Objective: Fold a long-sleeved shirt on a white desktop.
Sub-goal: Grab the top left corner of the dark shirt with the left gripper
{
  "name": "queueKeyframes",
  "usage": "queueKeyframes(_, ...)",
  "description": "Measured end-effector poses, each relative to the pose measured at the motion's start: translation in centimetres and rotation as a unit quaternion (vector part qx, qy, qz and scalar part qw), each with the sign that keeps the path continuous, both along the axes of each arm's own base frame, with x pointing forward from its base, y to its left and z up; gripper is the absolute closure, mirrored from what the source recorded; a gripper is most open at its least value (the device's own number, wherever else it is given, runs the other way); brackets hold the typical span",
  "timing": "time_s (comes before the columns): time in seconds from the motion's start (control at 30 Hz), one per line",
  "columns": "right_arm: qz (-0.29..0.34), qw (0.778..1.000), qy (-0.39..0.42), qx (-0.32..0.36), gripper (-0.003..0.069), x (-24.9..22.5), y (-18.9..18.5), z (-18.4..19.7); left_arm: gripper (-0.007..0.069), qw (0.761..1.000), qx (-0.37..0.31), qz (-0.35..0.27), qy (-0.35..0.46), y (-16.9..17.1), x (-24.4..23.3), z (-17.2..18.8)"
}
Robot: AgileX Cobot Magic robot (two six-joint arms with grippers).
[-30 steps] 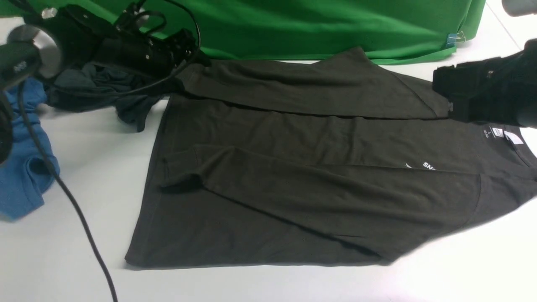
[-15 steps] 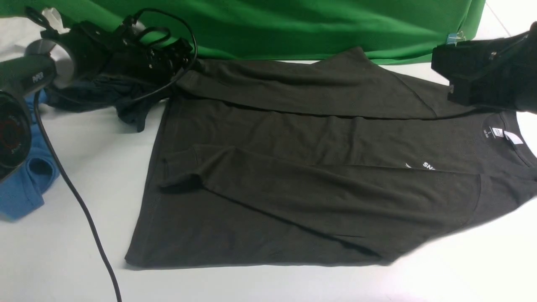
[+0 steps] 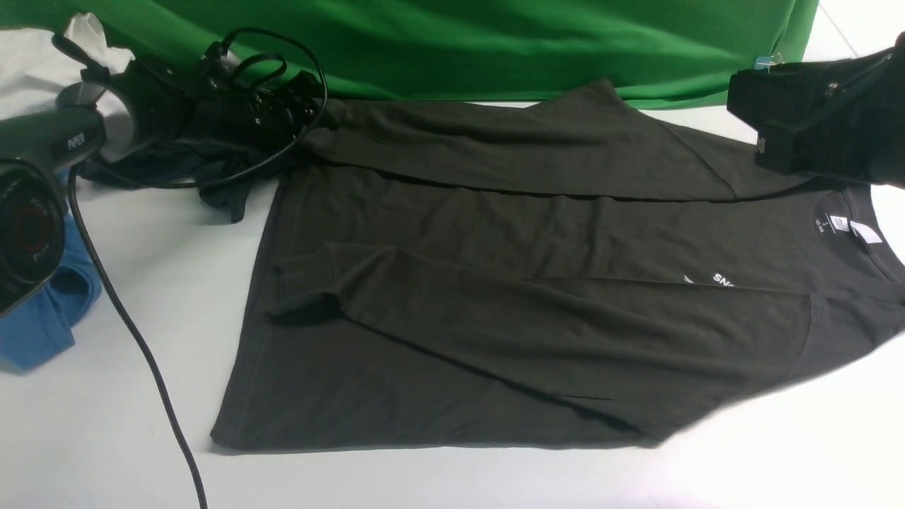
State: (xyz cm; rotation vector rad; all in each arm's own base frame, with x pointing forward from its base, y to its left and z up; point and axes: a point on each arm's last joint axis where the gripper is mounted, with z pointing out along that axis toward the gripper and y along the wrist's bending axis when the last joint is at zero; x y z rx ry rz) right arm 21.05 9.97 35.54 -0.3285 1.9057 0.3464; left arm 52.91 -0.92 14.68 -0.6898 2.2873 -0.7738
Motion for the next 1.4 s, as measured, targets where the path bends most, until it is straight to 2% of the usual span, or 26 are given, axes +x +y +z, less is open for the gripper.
queueKeyframes(0.17,0.000,1.000,0.000,0.000,0.0418,0.0,0.0,0.0,0.0152,1.000,-0.004,0.001,-0.017,0.0,0.5,0.9)
queueKeyframes(0.4,0.000,1.000,0.000,0.000,0.0418,0.0,0.0,0.0,0.0153,0.998,0.033,-0.007,-0.047,0.3,0.8,2.0)
queueKeyframes(0.63,0.000,1.000,0.000,0.000,0.0418,0.0,0.0,0.0,0.0155,0.999,0.028,-0.017,-0.019,0.1,0.8,-0.1)
queueKeyframes(0.83,0.000,1.000,0.000,0.000,0.0418,0.0,0.0,0.0,0.0162,0.999,0.027,-0.016,-0.017,0.1,0.8,-0.3)
queueKeyframes(0.9,0.000,1.000,0.000,0.000,0.0418,0.0,0.0,0.0,0.0193,0.999,0.027,-0.016,-0.017,0.1,0.8,-0.3)
queueKeyframes(1.0,0.000,1.000,-0.001,0.000,0.0418,0.0,0.0,0.0,0.0291,0.999,0.027,-0.016,-0.016,0.1,0.8,-0.4)
queueKeyframes(1.1,0.000,1.000,-0.001,0.000,0.0418,0.0,0.0,0.0,0.0461,0.999,0.028,-0.016,-0.016,0.2,0.8,-0.5)
queueKeyframes(1.13,0.000,1.000,-0.001,0.000,0.0418,0.0,0.0,0.0,0.0461,0.999,0.028,-0.016,-0.016,0.2,0.8,-0.5)
queueKeyframes(1.17,0.000,1.000,-0.001,0.000,0.0418,0.0,0.0,0.0,0.0549,0.999,0.028,-0.016,-0.016,0.2,0.9,-0.5)
queueKeyframes(1.27,0.000,1.000,-0.001,0.000,0.0418,0.0,0.0,0.0,0.0581,0.999,0.028,-0.016,-0.017,0.2,0.8,-0.4)
queueKeyframes(1.4,0.000,1.000,-0.001,0.000,0.0418,0.0,0.0,0.0,0.0582,0.998,0.036,-0.039,-0.029,0.0,0.4,2.0)
